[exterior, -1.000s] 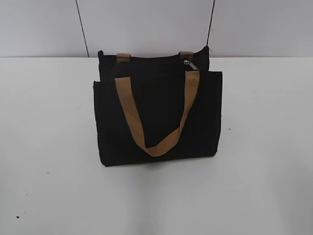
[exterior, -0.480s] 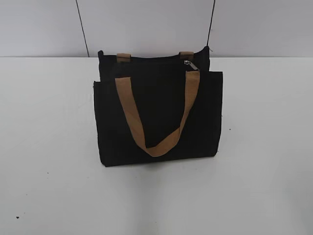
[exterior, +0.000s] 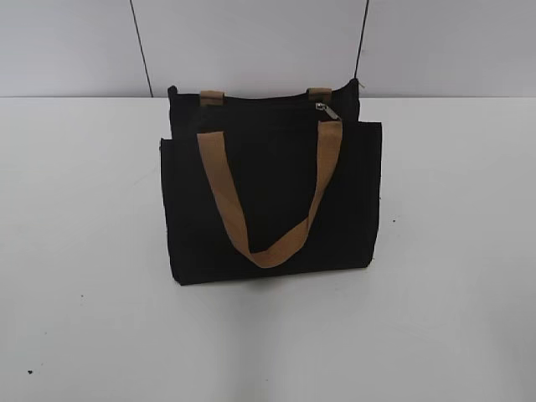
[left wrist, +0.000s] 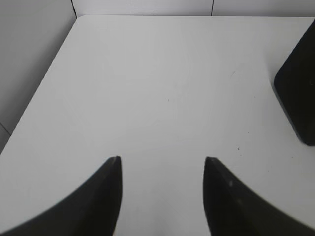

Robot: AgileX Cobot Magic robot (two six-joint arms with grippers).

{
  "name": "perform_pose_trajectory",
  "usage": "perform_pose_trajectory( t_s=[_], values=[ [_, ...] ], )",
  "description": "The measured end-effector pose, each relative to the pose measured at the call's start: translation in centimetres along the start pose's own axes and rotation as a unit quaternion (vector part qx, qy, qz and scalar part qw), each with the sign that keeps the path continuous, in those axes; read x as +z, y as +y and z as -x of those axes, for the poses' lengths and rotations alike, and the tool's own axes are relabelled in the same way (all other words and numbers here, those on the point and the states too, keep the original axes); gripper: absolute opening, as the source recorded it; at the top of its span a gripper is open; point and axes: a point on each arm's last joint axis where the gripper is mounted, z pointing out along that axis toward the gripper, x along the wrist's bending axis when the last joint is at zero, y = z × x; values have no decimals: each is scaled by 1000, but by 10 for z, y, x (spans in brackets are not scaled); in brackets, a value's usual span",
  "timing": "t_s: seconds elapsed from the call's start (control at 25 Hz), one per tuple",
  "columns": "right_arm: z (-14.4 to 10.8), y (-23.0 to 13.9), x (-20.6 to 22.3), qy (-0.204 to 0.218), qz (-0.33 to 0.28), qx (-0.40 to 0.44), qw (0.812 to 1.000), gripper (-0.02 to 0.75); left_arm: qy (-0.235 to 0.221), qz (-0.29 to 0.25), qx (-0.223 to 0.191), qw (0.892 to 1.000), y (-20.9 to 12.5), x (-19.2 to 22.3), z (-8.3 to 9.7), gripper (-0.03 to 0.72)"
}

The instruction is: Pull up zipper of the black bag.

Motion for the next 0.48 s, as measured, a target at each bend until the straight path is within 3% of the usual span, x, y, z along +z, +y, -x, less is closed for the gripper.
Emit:
perform_pose_trajectory(
  t_s=[0.48],
  values=[
    [-1, 0, 0, 5, 1, 2, 1000, 552, 18, -1, -8, 1000, 0, 0, 0, 333]
  ],
)
